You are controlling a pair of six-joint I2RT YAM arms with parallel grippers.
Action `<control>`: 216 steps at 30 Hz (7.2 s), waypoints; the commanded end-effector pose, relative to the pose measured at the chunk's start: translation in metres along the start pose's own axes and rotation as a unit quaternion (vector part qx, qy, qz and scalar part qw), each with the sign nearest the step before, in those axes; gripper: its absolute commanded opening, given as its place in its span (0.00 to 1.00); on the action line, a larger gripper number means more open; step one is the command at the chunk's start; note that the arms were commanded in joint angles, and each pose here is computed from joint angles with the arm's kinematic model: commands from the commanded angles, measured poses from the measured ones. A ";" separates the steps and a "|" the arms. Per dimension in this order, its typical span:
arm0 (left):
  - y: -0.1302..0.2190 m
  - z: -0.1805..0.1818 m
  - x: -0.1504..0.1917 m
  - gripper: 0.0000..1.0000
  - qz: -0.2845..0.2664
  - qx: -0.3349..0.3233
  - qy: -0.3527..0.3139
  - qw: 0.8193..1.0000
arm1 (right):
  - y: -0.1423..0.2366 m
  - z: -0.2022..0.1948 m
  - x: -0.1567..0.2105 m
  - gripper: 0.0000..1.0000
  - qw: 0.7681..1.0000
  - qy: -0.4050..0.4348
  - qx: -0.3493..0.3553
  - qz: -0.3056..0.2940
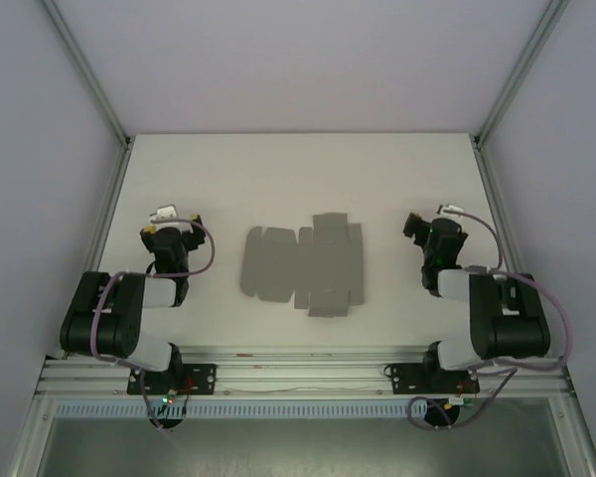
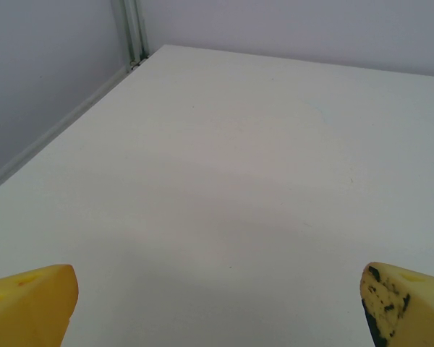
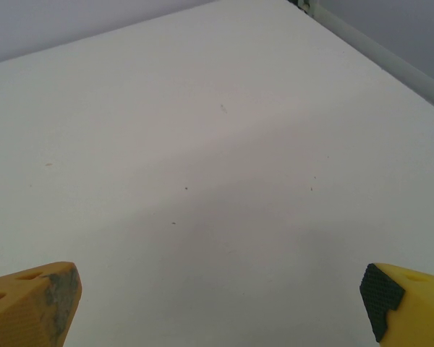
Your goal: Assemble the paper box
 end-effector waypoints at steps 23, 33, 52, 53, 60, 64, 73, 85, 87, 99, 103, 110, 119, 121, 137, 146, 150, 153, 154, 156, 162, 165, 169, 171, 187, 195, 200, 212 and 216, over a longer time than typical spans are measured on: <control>0.054 -0.114 0.022 1.00 0.339 0.235 0.094 0.906 | 0.084 0.178 0.048 0.49 0.922 -0.065 -0.215 0.316; 0.064 -0.130 0.052 0.98 0.398 0.303 0.119 0.858 | 0.059 0.166 0.099 0.43 0.918 -0.061 -0.159 0.358; 0.083 -0.162 0.033 0.06 0.397 0.422 0.198 0.791 | 0.061 0.156 0.097 0.46 0.923 -0.067 -0.159 0.345; 0.085 -0.162 0.026 0.02 0.387 0.425 0.196 0.795 | 0.063 0.153 0.089 0.49 0.926 -0.063 -0.162 0.336; 0.122 -0.162 -0.050 0.00 0.283 0.500 0.177 0.799 | 0.105 0.131 0.009 0.75 0.941 -0.029 -0.247 0.229; 0.150 -0.159 -0.088 0.00 0.229 0.542 0.172 0.790 | 0.141 0.122 -0.022 0.88 0.910 -0.030 -0.366 0.193; 0.188 -0.146 -0.129 0.00 0.165 0.578 0.186 0.777 | 0.187 0.115 -0.057 0.80 0.864 -0.062 -0.483 0.129; 0.195 -0.141 -0.134 0.00 0.151 0.580 0.199 0.775 | 0.186 0.123 -0.062 0.13 0.847 -0.055 -0.516 0.121; 0.191 -0.140 -0.130 0.00 0.157 0.568 0.200 0.783 | 0.185 0.122 -0.062 0.03 0.851 -0.048 -0.510 0.113; 0.135 -0.060 -0.070 1.00 0.216 0.142 0.158 0.953 | 0.141 0.111 -0.016 0.00 0.873 0.235 -0.389 0.176; 0.135 -0.070 -0.067 1.00 0.228 0.181 0.163 0.943 | 0.132 0.127 -0.010 0.00 0.807 0.401 -0.408 0.147; 0.138 -0.109 -0.068 1.00 0.278 0.306 0.180 0.892 | 0.094 0.161 -0.036 0.00 0.731 0.599 -0.319 0.066; 0.119 -0.151 -0.076 1.00 0.321 0.378 0.200 0.845 | 0.080 0.207 -0.011 0.00 0.650 0.710 -0.271 -0.020; 0.112 -0.160 -0.078 1.00 0.330 0.380 0.194 0.842 | 0.078 0.215 -0.007 0.00 0.654 0.702 -0.281 -0.027; 0.059 -0.232 -0.031 0.67 0.461 0.371 0.112 0.799 | 0.072 0.239 -0.001 0.00 0.678 0.673 -0.294 -0.023; 0.051 -0.249 -0.012 0.59 0.488 0.395 0.131 0.767 | 0.069 0.241 0.005 0.00 0.692 0.657 -0.298 -0.031; 0.052 -0.260 -0.015 0.56 0.483 0.429 0.165 0.746 | 0.071 0.244 0.010 0.00 0.690 0.650 -0.315 -0.043; 0.049 -0.265 -0.014 0.47 0.480 0.429 0.188 0.742 | 0.073 0.246 0.014 0.00 0.678 0.660 -0.321 -0.049; 0.047 -0.266 -0.013 0.45 0.477 0.429 0.196 0.742 | 0.073 0.247 0.014 0.00 0.676 0.662 -0.320 -0.052; 0.046 -0.269 -0.013 0.42 0.468 0.431 0.208 0.743 | 0.075 0.248 0.014 0.00 0.674 0.663 -0.320 -0.057; 0.040 -0.268 -0.009 0.25 0.463 0.409 0.213 0.757 | 0.078 0.250 0.012 0.00 0.673 0.664 -0.320 -0.068; 0.037 -0.266 -0.006 0.23 0.466 0.396 0.208 0.764 | 0.077 0.247 0.013 0.00 0.671 0.669 -0.312 -0.066; 0.036 -0.265 -0.005 0.16 0.463 0.394 0.203 0.768 | 0.077 0.244 0.012 0.00 0.675 0.669 -0.304 -0.065; 0.038 -0.263 -0.005 0.26 0.465 0.391 0.193 0.771 | 0.077 0.243 0.011 0.00 0.679 0.668 -0.299 -0.065; 0.055 -0.120 -0.005 1.00 0.381 0.218 0.120 0.890 | 0.088 0.221 -0.014 0.00 0.720 0.613 -0.316 -0.071; 0.053 -0.105 0.016 1.00 0.348 0.233 0.115 0.901 | 0.086 0.212 -0.020 0.00 0.738 0.566 -0.361 -0.060; 0.036 -0.095 0.024 0.98 0.318 0.177 0.115 0.924 | 0.086 0.214 -0.019 0.00 0.741 0.555 -0.374 -0.056; 0.054 -0.138 0.022 0.92 0.301 0.392 0.153 0.856 | 0.085 0.222 -0.026 0.00 0.750 0.531 -0.390 -0.059; 0.054 -0.146 0.031 0.86 0.322 0.417 0.170 0.832 | 0.088 0.225 -0.029 0.00 0.755 0.513 -0.402 -0.071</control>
Point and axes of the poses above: each hand's point on the last joint's axis, 136 mm out from that joint toward the fingers, its own y axis back along the fingers, its own z axis along the line the jaws close on, x = y × z, the point moved 6 cm from there along y, back along the fingers, and after that the axes turned 6 degrees about y, right-handed, at the moved point
